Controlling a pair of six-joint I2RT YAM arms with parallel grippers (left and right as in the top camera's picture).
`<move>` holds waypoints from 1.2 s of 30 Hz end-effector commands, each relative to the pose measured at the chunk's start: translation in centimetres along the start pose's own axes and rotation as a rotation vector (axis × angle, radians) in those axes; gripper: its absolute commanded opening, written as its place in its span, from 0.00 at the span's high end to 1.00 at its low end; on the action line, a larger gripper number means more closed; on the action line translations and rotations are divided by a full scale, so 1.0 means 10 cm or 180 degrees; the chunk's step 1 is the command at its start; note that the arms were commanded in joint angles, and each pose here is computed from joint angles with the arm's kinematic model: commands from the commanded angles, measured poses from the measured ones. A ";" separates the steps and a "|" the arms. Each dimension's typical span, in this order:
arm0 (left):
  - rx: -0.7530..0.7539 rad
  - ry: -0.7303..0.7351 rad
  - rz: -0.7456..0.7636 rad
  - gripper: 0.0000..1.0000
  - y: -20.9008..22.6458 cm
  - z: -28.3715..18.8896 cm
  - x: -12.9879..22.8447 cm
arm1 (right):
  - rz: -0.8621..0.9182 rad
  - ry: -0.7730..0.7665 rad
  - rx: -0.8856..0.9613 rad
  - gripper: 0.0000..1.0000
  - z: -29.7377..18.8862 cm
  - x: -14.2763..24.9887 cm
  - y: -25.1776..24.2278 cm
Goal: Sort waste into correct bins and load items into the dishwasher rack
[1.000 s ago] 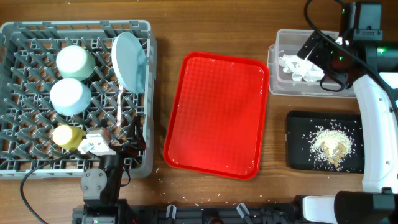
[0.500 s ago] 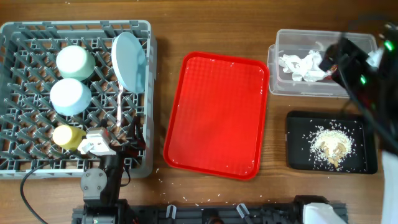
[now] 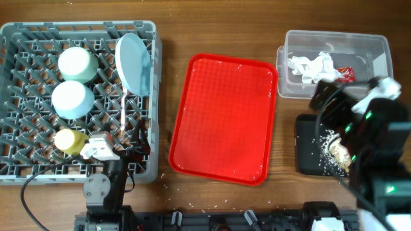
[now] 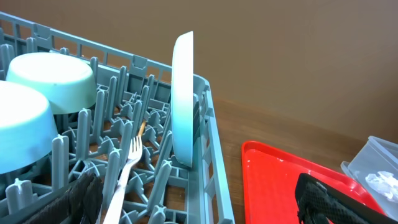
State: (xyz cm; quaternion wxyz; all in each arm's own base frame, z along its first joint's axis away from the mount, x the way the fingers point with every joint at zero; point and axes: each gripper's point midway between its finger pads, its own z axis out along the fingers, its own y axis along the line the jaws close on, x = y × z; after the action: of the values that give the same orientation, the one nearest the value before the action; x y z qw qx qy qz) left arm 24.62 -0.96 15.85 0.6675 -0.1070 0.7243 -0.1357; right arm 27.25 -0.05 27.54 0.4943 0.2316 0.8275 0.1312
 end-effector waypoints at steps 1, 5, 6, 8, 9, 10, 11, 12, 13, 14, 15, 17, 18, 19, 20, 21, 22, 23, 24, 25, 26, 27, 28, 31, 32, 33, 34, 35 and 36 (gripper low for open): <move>-0.0046 -0.0008 0.0029 0.00 0.03 0.00 0.01 | -0.0108 -0.0054 -0.0481 0.00 -0.03 0.36 0.10; -0.0047 -0.0009 0.0031 0.00 0.03 0.00 0.01 | -0.0382 -0.0274 -0.0800 0.00 -0.07 0.59 0.11; -0.0046 -0.0008 0.0031 0.00 0.03 0.00 0.01 | -0.0381 -0.0325 -0.0836 0.00 -0.09 0.63 0.09; -0.0046 -0.0008 0.0031 0.00 0.03 0.00 0.01 | -0.0382 -0.0425 -0.0889 0.00 -0.12 0.66 0.06; -0.0047 -0.0010 0.0031 0.00 0.03 0.00 0.01 | -0.0402 -0.0466 -0.0910 0.00 -0.13 0.68 0.05; -0.0046 -0.0008 0.0031 0.00 0.03 0.00 0.01 | -0.0456 -0.0554 -0.0953 0.00 -0.16 0.69 0.03; -0.0046 -0.0010 0.0031 0.00 0.03 0.00 0.01 | -0.0466 -0.0615 -0.0983 0.00 -0.18 0.70 0.02; -0.0046 -0.0008 0.0031 0.00 0.03 0.00 0.01 | -0.0523 -0.0683 -0.1013 0.00 -0.20 0.71 0.02; -0.0047 -0.0009 0.0031 0.00 0.03 0.00 0.01 | -0.0531 -0.0731 -0.1035 0.00 -0.21 0.71 0.01; -0.0047 -0.0009 0.0031 0.00 0.03 0.00 0.01 | -0.0552 -0.0808 -0.1073 0.00 -0.23 0.72 0.01; -0.0046 -0.0008 0.0031 0.00 0.03 0.00 0.01 | -0.0578 -0.0888 -0.1110 0.00 -0.23 0.75 -0.01; -0.0046 -0.0010 0.0031 0.00 0.03 0.00 0.01 | -0.0576 -0.0981 -0.1160 0.00 -0.20 0.79 -0.03; -0.0046 -0.0010 0.0031 0.00 0.03 0.00 0.01 | -0.0580 -0.1026 -0.1210 0.00 -0.17 0.82 -0.04; -0.0046 -0.0008 0.0031 0.00 0.03 0.00 0.01 | -0.0579 -0.1052 -0.1240 0.00 -0.14 0.84 -0.03; -0.0046 -0.0008 0.0029 0.00 0.03 0.00 0.01 | -0.0587 -0.1060 -0.1282 0.00 -0.10 0.87 -0.03; -0.0046 -0.0008 0.0031 0.00 0.03 0.00 0.01 | -0.0591 -0.1077 -0.1320 0.00 -0.06 0.90 -0.02; -0.0046 -0.0008 0.0031 0.00 0.03 0.00 0.01 | -0.0598 -0.1082 -0.1359 0.00 -0.01 0.94 -0.02; -0.0046 -0.0008 0.0031 0.00 0.03 0.00 0.01 | -0.0598 -0.1086 -0.1368 0.00 0.03 0.97 -0.03; -0.0046 -0.0008 0.0031 0.00 0.03 0.00 0.01 | -0.0611 -0.1113 -0.1381 0.00 0.05 0.98 -0.04; -0.0047 -0.0009 0.0031 0.00 0.03 0.00 0.01 | -0.0622 -0.1140 -0.1390 0.00 0.08 1.00 -0.05; -0.0046 -0.0008 0.0031 0.00 0.03 0.00 0.01 | -0.0621 -0.1174 -0.1404 0.00 0.10 1.00 -0.05; -0.0046 -0.0008 0.0031 0.00 0.03 0.00 0.01 | -0.0622 -0.1214 -0.1413 0.00 0.11 1.01 -0.06; -0.0047 -0.0009 0.0031 0.00 0.03 0.00 0.01 | -0.0642 -0.1249 -0.1425 0.00 0.13 1.02 -0.06; -0.0046 -0.0008 0.0031 0.00 0.03 0.00 0.01 | -0.0833 -0.1304 -0.1377 0.00 0.14 1.02 -0.07; -0.0046 -0.0008 0.0031 0.00 0.03 0.00 0.01 | -0.0973 -0.1330 -0.1347 0.00 0.14 1.02 -0.07; -0.0046 -0.0010 0.0031 0.00 0.03 0.00 0.01 | -0.1070 -0.1337 -0.1321 0.00 0.15 1.03 -0.08; -0.0046 -0.0008 0.0031 0.00 0.03 0.00 0.01 | -0.1280 -0.1284 -0.1239 0.00 0.19 1.09 -0.11; -0.0046 -0.0010 0.0031 0.00 0.03 0.00 0.01 | -0.1399 -0.1279 -0.1195 0.00 0.21 1.11 -0.13; -0.0046 -0.0008 0.0031 0.00 0.03 0.00 0.01 | -0.1528 -0.1308 -0.1168 0.00 0.20 1.11 -0.13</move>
State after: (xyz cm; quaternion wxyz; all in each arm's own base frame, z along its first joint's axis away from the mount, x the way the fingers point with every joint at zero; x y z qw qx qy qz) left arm 24.62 -0.96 15.85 0.6675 -0.1070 0.7243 -0.1357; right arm 24.35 4.27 17.56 0.6894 0.0172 0.7072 0.1556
